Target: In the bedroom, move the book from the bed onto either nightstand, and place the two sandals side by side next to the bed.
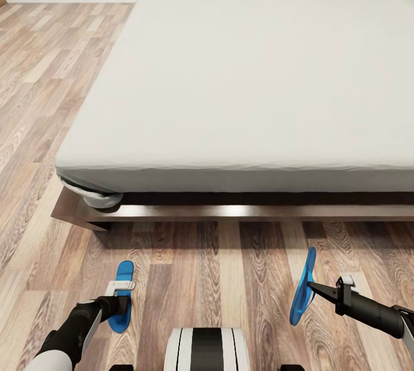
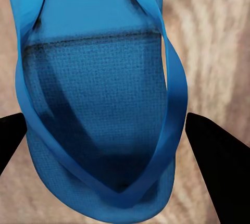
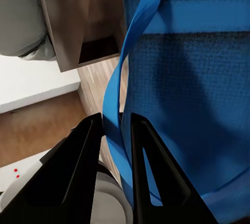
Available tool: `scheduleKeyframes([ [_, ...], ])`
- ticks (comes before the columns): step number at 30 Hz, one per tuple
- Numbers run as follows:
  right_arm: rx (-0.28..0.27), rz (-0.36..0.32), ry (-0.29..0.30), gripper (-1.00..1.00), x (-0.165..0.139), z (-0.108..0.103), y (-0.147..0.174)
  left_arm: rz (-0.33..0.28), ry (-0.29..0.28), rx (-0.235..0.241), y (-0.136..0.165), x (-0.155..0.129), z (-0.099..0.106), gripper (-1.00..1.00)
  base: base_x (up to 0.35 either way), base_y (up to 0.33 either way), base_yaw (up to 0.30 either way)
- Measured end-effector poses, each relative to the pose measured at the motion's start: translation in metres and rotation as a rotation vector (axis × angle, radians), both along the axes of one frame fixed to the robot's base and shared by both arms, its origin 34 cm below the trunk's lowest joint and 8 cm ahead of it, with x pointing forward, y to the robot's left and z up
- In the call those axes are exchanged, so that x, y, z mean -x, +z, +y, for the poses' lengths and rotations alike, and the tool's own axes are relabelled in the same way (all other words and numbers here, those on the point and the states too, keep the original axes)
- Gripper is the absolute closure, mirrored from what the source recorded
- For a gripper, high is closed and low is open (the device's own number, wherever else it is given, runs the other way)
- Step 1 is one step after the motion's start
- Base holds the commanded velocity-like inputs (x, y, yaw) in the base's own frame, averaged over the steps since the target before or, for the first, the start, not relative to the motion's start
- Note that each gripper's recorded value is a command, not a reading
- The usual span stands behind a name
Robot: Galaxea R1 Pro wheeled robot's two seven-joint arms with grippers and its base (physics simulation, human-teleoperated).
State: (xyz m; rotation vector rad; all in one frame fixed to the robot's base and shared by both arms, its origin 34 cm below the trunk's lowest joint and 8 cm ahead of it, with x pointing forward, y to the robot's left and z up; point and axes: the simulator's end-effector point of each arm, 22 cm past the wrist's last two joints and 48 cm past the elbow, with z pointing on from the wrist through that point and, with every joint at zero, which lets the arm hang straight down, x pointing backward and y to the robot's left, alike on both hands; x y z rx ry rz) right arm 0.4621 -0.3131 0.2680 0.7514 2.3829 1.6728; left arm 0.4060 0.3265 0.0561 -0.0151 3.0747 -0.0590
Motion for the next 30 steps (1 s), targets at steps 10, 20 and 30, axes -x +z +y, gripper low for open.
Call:
scheduleKeyframes([
  [10, 0.000, 0.000, 0.000, 1.00, 0.0000, -0.0001, -0.0001, 0.000, 0.000, 0.000, 0.0000, 0.0000, 0.0000, 1.00, 0.000, 0.000, 0.000],
  [20, 0.000, 0.008, 0.000, 1.00, 0.0019, 0.0000, -0.0033, 0.008, 0.000, 0.000, -0.0028, 0.0036, 0.0000, 1.00, 0.000, 0.000, 0.000],
  [30, 0.000, 0.008, 0.000, 1.00, 0.0019, -0.0001, -0.0033, 0.008, 0.000, 0.000, -0.0028, 0.0036, 0.0000, 1.00, 0.000, 0.000, 0.000],
])
